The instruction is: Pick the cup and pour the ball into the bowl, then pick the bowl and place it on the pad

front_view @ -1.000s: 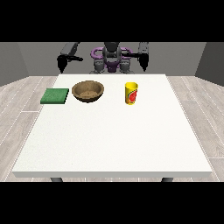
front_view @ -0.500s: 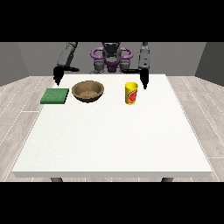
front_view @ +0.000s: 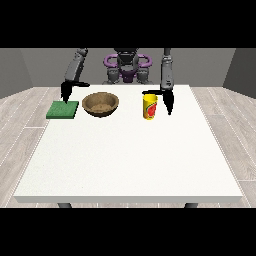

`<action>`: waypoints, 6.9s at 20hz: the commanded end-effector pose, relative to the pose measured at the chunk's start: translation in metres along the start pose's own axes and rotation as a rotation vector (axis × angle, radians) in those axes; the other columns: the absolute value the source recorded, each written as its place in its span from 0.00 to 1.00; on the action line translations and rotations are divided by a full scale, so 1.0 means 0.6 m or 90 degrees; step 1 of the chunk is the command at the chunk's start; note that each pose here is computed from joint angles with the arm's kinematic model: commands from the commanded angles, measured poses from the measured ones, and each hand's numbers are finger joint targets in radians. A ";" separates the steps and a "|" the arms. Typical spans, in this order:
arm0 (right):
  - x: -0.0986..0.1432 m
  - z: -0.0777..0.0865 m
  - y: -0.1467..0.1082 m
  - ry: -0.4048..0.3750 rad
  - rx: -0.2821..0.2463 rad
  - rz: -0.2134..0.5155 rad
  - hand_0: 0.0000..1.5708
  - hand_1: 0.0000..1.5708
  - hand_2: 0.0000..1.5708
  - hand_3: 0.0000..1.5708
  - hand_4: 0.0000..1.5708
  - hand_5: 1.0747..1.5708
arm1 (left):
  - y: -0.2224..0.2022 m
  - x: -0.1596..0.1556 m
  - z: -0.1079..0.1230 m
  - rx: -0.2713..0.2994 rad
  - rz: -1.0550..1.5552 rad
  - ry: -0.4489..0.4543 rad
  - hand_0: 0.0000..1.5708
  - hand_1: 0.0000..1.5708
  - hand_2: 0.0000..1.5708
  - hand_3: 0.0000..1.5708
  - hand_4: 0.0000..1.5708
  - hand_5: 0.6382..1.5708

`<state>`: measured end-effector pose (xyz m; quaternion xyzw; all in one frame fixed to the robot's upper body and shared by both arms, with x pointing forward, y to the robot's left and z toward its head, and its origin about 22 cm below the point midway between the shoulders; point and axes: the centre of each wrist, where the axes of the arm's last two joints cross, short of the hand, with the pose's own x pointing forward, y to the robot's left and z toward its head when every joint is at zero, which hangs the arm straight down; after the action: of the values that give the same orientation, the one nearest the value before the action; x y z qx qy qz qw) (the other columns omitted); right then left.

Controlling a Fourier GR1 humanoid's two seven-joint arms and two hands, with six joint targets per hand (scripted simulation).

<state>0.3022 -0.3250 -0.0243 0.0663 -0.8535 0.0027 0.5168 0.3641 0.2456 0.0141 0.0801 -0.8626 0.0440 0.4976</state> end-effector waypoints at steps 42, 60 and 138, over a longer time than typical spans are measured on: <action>-0.039 0.031 -0.090 0.176 -0.039 0.007 0.00 0.00 0.15 0.09 0.24 0.95 | -0.183 -0.032 0.024 -0.209 -0.729 -0.058 0.89 0.89 1.00 1.00 0.67 0.99; -0.029 0.145 -0.171 0.179 -0.151 0.023 0.00 0.00 0.17 0.20 0.25 0.93 | -0.373 0.109 0.006 -0.428 -0.938 -0.251 0.00 0.00 1.00 1.00 0.37 0.95; -0.101 0.013 0.001 0.287 -0.238 -0.116 0.00 0.00 0.00 0.00 0.00 1.00 | 0.023 -0.032 0.099 -0.239 -0.117 0.118 0.00 0.00 0.00 0.00 0.00 0.06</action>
<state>0.3228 -0.3352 -0.0701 0.0484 -0.7072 -0.1635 0.6861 0.3193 0.2614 -0.0430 0.0781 -0.7958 -0.1434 0.5831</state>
